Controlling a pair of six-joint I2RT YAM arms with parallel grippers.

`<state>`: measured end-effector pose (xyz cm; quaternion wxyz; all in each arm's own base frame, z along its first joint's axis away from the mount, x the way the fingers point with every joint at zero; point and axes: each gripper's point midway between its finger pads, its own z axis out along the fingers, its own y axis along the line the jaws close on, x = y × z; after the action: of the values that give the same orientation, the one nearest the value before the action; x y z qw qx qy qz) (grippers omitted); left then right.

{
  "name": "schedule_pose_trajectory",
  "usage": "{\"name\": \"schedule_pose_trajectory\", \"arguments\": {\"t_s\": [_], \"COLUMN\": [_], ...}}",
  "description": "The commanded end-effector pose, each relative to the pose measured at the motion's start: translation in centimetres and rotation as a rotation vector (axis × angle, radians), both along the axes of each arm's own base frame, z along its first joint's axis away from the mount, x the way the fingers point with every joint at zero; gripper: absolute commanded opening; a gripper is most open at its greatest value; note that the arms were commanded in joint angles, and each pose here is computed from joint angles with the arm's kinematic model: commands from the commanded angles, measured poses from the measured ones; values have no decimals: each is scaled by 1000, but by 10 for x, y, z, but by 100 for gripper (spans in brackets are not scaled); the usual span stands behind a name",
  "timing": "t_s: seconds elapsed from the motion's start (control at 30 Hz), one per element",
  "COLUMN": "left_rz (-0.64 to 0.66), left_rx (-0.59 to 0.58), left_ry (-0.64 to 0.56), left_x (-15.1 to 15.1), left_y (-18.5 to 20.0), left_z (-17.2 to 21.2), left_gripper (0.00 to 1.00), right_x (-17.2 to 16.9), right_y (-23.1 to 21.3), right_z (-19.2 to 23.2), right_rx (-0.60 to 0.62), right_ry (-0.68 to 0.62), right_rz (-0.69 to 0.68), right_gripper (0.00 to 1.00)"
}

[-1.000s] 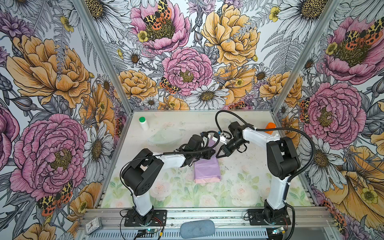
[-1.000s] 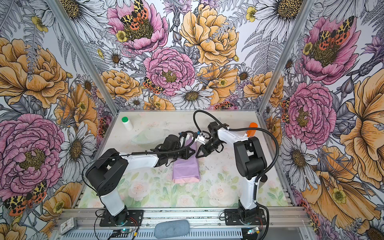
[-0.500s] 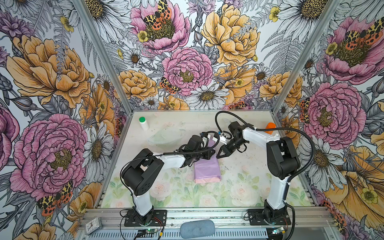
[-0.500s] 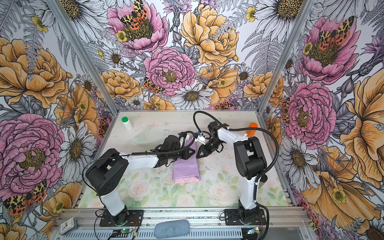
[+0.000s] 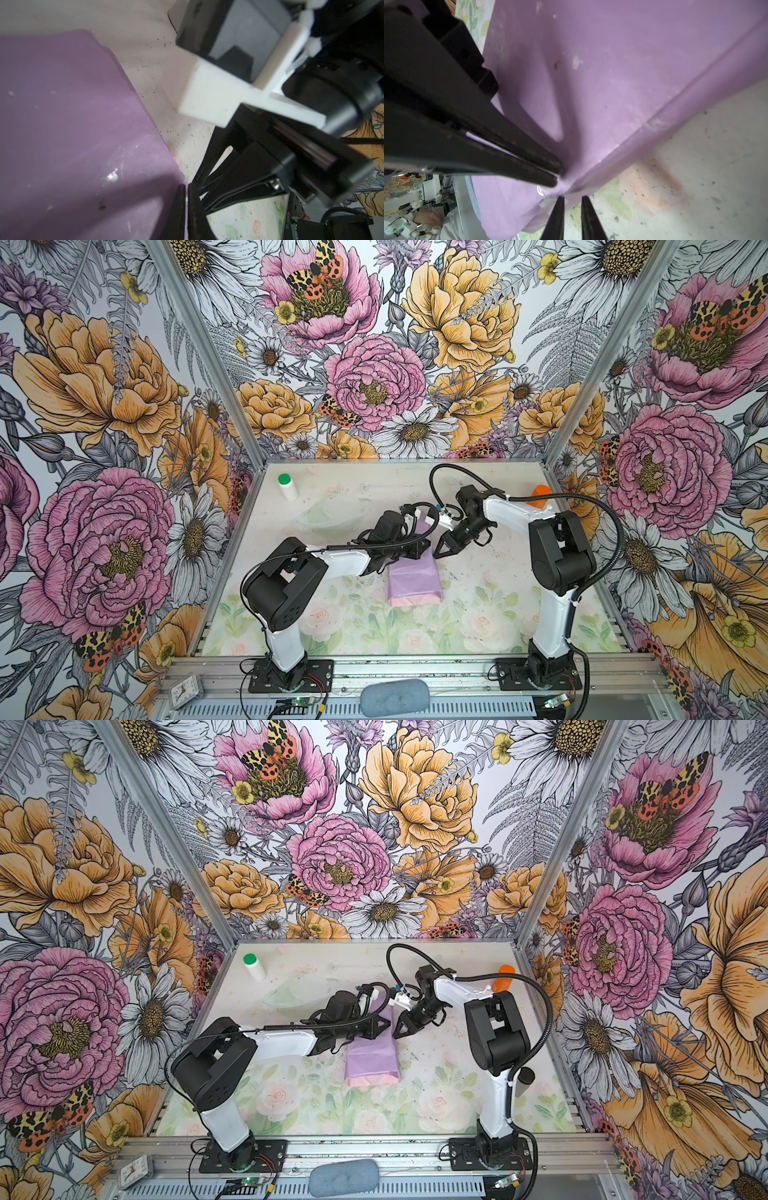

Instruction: Wrap the gift box in paper

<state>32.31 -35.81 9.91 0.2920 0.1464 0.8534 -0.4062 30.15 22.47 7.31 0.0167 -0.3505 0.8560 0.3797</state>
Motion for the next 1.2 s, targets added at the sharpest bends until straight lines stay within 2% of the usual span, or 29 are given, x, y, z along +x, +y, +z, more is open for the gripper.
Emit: {"name": "schedule_pose_trajectory", "arguments": {"t_s": [0.0, 0.33, 0.5, 0.7, 0.9, 1.03, 1.17], "left_rz": [36, 38, 33, 40, 135, 261, 343], "left_rx": [85, 90, 73, 32, 52, 99, 86], "left_ry": [68, 71, 55, -34, -104, -34, 70], "left_x": [-7, -8, -8, -1, 0, -2, -7], "left_y": [17, 17, 14, 12, 40, 82, 116], "left_z": [-33, -35, -24, 30, 83, 78, 49], "left_gripper": [8, 8, 10, 26, 52, 61, 63], "right_x": [10, 15, 24, 36, 36, 37, 33], "right_y": [4, 7, -7, -37, -57, -58, -39], "right_z": [-1, -9, -15, 24, 75, 95, 85], "right_rx": [22, 44, -47, -145, -165, -97, -59], "right_ry": [-22, -51, -132, -303, -435, -454, -354], "right_rz": [-3, -69, -156, -306, -476, -623, -658], "right_gripper": [18, 22, 26, 33, 47, 50, 52]}}
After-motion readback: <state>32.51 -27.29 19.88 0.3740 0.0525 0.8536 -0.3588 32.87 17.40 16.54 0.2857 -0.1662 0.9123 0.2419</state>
